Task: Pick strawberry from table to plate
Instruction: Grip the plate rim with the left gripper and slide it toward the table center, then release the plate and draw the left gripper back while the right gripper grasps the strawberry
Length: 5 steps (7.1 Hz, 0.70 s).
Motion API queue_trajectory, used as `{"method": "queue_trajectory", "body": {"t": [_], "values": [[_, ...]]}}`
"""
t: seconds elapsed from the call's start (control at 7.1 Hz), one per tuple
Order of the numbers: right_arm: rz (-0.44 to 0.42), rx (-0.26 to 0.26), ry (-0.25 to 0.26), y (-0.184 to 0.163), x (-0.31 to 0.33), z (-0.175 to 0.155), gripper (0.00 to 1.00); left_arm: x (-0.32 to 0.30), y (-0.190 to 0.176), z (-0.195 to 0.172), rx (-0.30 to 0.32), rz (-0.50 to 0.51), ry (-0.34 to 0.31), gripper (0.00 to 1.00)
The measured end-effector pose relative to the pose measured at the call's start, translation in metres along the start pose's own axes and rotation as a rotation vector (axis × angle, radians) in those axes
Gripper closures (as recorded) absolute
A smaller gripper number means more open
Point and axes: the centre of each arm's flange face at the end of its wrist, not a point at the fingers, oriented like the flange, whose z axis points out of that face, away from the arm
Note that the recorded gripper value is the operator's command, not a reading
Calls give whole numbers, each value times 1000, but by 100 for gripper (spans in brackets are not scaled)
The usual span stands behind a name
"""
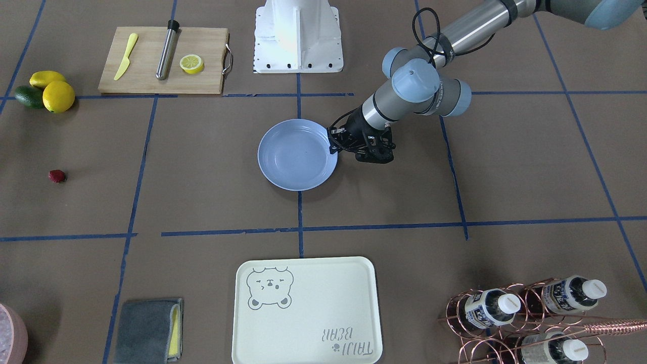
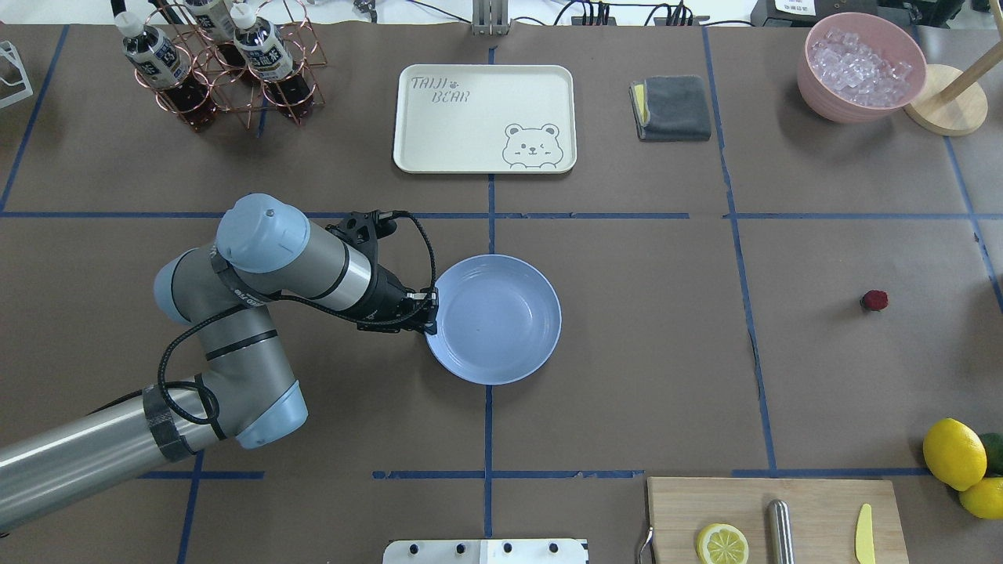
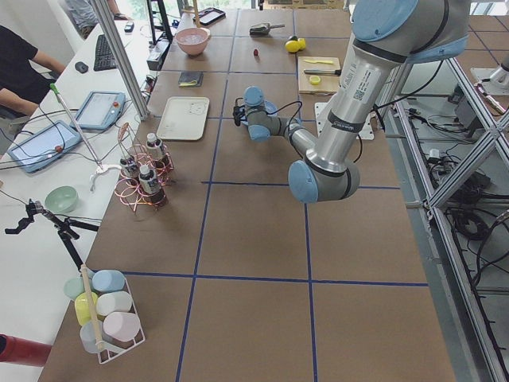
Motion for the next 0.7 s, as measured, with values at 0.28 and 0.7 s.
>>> {"method": "queue_trajectory", "body": {"t": [0.28, 0.7], "values": [[-1, 0, 0, 0, 0, 0, 0, -1, 4, 8, 21, 8, 0, 10], [-26, -52, 5, -6, -19, 27, 0, 5, 4, -9, 86, 25, 41, 10]]}}
